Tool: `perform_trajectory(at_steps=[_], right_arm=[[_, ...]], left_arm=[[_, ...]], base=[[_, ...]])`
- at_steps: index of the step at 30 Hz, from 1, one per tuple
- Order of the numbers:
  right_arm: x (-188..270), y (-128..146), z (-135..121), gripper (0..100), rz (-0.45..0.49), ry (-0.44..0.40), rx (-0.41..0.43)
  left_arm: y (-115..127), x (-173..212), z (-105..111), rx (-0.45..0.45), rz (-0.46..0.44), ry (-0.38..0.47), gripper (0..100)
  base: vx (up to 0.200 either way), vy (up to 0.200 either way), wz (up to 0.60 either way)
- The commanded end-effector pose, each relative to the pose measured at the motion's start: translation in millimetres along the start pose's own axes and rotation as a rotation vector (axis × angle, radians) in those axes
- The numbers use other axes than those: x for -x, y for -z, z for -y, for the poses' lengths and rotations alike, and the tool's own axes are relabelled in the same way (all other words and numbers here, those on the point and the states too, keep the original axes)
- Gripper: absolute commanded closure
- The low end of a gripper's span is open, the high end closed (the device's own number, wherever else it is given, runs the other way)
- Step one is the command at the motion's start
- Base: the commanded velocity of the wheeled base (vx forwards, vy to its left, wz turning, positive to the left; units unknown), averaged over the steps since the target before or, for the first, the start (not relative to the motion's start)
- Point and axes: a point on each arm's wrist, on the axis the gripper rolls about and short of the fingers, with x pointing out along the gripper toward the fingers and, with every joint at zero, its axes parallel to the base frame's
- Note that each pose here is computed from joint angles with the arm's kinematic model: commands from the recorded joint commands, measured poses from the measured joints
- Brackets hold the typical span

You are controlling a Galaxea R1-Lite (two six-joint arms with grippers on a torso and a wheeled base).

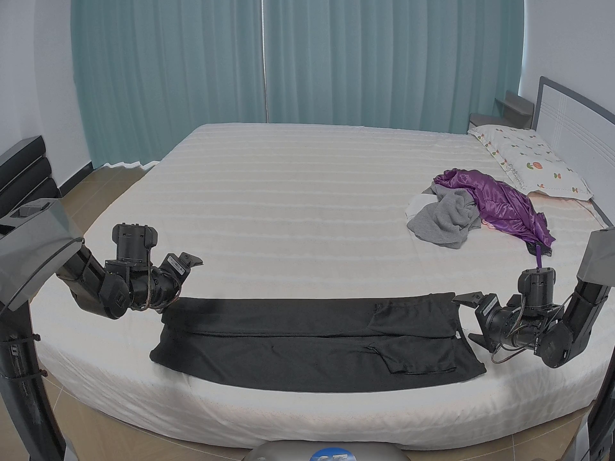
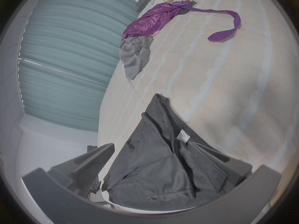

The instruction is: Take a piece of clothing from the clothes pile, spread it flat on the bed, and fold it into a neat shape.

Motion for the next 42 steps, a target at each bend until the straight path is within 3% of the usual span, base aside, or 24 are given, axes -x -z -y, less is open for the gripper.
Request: perform_trajectory(at_steps=[1,13,30,37,42], right_arm=[[1,3,3,0,-0.012,0.014,-0.006],[1,7,7,0,-0.032,0.027,-0.021],[1,11,9,0,-0.044,0.039,-0.019],[1,11,9,0,-0.044,0.039,-0.019],[1,11,10,0,-0.045,0.040,-0.021]], left_arm=[[23,9,3,-0.021,-0.041,0.008,0],[42,12,0,-0.050,-0.051,0.037,0],[50,-3,-41,-0.063,-0.100,-0.088,0],[47,1,-37,-0.061,-0.091,-0.075,0],[32,35,-11,-0.067,-0.031,0.014,0]], base=[[0.000,0.000,0.00],[0.000,0.000,0.00],[0.000,0.000,0.00],[0.000,0.000,0.00],[0.000,0.000,0.00]])
